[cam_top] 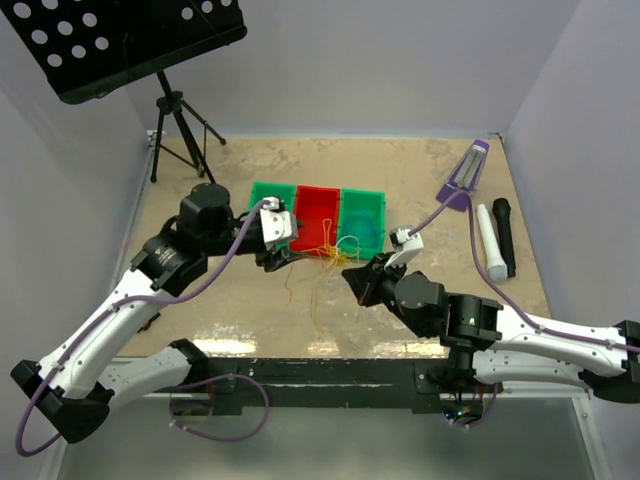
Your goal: Untangle the cables
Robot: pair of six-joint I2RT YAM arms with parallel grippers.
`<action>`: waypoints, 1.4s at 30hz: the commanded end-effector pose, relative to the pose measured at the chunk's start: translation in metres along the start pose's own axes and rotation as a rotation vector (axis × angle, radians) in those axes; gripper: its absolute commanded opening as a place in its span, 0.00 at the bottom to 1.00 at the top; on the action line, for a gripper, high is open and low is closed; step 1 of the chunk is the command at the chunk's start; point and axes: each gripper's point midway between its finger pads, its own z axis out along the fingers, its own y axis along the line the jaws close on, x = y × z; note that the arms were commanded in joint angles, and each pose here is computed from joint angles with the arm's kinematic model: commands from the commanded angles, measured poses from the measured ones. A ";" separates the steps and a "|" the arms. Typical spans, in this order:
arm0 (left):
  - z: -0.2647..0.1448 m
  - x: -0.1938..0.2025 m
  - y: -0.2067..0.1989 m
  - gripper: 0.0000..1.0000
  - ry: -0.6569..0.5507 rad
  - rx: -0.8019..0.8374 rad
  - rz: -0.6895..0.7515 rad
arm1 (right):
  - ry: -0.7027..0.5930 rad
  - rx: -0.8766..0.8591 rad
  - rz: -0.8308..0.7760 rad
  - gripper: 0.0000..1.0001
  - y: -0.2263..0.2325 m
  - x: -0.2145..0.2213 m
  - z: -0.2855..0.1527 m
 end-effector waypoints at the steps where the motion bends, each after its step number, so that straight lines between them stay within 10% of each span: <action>1: 0.005 -0.025 -0.017 0.62 -0.113 0.111 0.017 | -0.041 -0.129 -0.028 0.00 0.027 -0.013 -0.001; 16: 0.010 -0.022 -0.042 0.27 -0.108 0.253 0.067 | -0.032 -0.167 -0.083 0.00 0.040 -0.011 0.006; 30: 0.013 -0.016 -0.036 0.42 -0.107 0.214 0.077 | -0.034 -0.215 -0.076 0.00 0.050 -0.014 0.002; 37: 0.013 -0.016 -0.038 0.00 -0.112 0.219 0.087 | -0.035 -0.235 -0.071 0.00 0.054 -0.014 0.001; 42: 0.012 -0.015 -0.033 0.00 -0.099 0.195 0.097 | -0.011 -0.239 -0.070 0.11 0.055 -0.008 0.002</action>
